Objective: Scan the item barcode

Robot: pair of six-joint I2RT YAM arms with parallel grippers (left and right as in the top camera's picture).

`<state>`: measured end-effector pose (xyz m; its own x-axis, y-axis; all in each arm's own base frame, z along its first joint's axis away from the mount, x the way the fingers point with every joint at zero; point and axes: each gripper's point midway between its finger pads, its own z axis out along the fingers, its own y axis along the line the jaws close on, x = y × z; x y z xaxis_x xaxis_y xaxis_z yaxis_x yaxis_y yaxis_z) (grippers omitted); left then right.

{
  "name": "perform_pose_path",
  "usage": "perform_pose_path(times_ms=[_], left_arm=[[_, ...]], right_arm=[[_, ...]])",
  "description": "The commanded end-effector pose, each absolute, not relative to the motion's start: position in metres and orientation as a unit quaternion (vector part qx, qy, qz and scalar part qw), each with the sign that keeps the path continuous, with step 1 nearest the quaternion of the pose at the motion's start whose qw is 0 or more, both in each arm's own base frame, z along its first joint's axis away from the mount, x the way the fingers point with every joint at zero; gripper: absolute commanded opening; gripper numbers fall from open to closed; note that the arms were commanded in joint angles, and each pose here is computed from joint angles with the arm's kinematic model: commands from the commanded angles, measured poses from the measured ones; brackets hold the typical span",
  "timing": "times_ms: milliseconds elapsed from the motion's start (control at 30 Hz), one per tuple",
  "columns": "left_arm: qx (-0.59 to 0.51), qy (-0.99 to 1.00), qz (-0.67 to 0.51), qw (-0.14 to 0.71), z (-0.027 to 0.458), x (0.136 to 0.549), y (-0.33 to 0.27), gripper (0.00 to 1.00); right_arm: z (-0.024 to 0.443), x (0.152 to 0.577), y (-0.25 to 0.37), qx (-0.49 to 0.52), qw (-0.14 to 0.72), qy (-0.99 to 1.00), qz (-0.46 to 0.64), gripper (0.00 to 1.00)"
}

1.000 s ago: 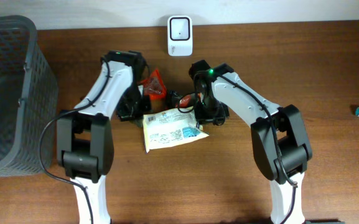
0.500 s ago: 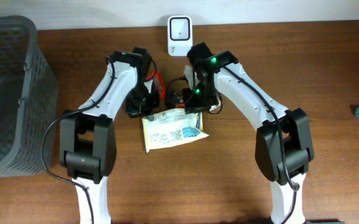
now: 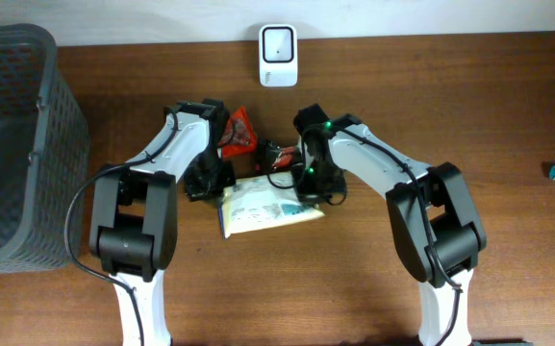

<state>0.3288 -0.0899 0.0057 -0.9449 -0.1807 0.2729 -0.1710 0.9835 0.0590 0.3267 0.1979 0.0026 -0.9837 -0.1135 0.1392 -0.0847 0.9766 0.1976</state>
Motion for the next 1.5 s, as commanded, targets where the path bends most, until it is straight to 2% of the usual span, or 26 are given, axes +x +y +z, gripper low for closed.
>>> perform_pose_path(times_ms=[0, 67, 100, 233, 300, 333, 367, 400, 500, 733, 833, 900, 933, 1100, 1167, 1267, 1367, 1467], left_arm=[[0.107, -0.983, -0.085, 0.120, 0.020, 0.342, -0.059, 0.00], [0.111, -0.984, -0.081, 0.110, 0.037, 0.352, -0.058, 0.00], [0.112, -0.985, -0.079, 0.105, 0.043, 0.356, -0.059, 0.00], [0.107, -0.990, -0.014, 0.088, 0.073, 0.373, -0.085, 0.00], [0.090, -0.990, 0.040, 0.100, 0.074, 0.371, -0.107, 0.00], [0.078, -0.988, 0.071, 0.109, 0.074, 0.367, -0.121, 0.00], [0.062, -0.987, 0.098, 0.115, 0.071, 0.364, -0.135, 0.00], [0.049, -0.984, 0.120, 0.121, 0.067, 0.359, -0.152, 0.00], [0.034, -0.983, 0.130, 0.127, 0.052, 0.351, -0.167, 0.00], [0.020, -0.969, 0.184, 0.163, 0.011, 0.318, -0.196, 0.00], [0.039, -0.980, 0.118, 0.156, -0.002, 0.317, -0.173, 0.00], [0.071, -0.988, 0.033, 0.135, -0.008, 0.323, -0.141, 0.00], [0.081, -0.989, 0.008, 0.127, -0.009, 0.326, -0.131, 0.00], [0.113, -0.987, -0.031, 0.113, -0.004, 0.337, -0.102, 0.00], [0.122, -0.986, -0.030, 0.111, 0.003, 0.342, -0.097, 0.00], [0.133, -0.985, -0.025, 0.104, 0.022, 0.354, -0.091, 0.00], [0.135, -0.987, -0.019, 0.089, 0.041, 0.366, -0.093, 0.00], [0.134, -0.988, -0.012, 0.071, 0.047, 0.377, -0.096, 0.00]], right_arm=[[0.008, 0.335, 0.157, 0.007, 0.069, -0.998, 0.009, 0.10], [0.024, 0.337, 0.154, 0.007, 0.070, -0.997, 0.023, 0.17], [0.032, 0.338, 0.152, 0.009, 0.070, -0.997, 0.033, 0.25], [0.068, 0.342, 0.148, 0.025, 0.072, -0.996, 0.052, 0.63], [0.071, 0.344, 0.148, 0.028, 0.069, -0.996, 0.050, 0.68], [0.071, 0.345, 0.150, 0.028, 0.067, -0.996, 0.046, 0.67], [0.070, 0.344, 0.152, 0.029, 0.070, -0.996, 0.040, 0.58], [0.063, 0.338, 0.166, 0.071, 0.086, -0.994, -0.003, 0.37], [0.052, 0.323, 0.191, 0.126, 0.112, -0.982, -0.091, 0.19], [0.012, 0.316, 0.195, 0.121, 0.110, -0.978, -0.129, 0.11], [-0.003, 0.325, 0.166, 0.082, 0.087, -0.992, -0.041, 0.08], [-0.004, 0.331, 0.142, 0.056, 0.070, -0.996, 0.031, 0.06], [-0.004, 0.332, 0.137, 0.056, 0.066, -0.995, 0.047, 0.07], [0.007, 0.339, 0.103, 0.051, 0.049, -0.987, 0.147, 0.58], [0.013, 0.341, 0.095, 0.054, 0.046, -0.983, 0.171, 0.70], [0.027, 0.341, 0.094, 0.048, 0.052, -0.982, 0.177, 0.92], [0.044, 0.344, 0.100, 0.041, 0.056, -0.984, 0.166, 0.99], [0.054, 0.345, 0.119, 0.056, 0.066, -0.990, 0.114, 0.99]])
